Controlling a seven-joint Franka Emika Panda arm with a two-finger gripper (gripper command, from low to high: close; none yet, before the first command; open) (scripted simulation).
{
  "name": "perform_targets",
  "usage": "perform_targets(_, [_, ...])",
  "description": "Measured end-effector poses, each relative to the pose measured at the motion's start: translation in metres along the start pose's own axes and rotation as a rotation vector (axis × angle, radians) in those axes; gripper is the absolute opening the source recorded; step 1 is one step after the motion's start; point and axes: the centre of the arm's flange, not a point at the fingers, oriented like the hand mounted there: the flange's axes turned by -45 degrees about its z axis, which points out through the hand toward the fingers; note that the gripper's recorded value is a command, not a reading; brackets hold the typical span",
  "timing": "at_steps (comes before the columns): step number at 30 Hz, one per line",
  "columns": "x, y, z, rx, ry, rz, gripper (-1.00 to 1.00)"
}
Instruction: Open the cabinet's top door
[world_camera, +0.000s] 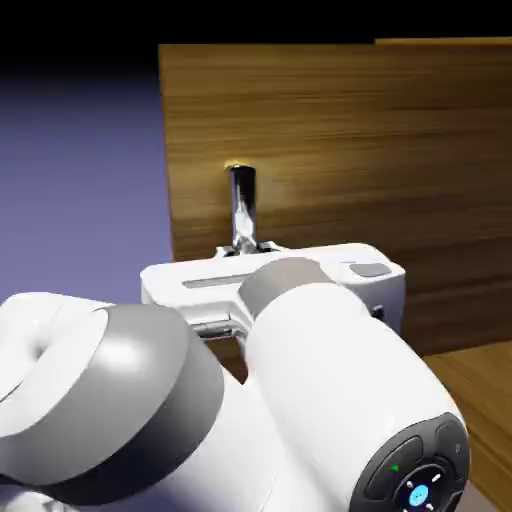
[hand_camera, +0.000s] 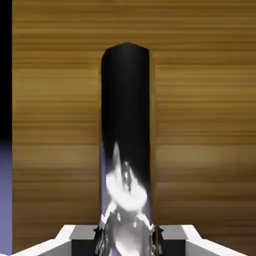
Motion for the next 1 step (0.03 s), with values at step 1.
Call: perform_targets(1, [0.0, 0.002, -0.0062, 0.013, 0.0, 0.0, -1.0])
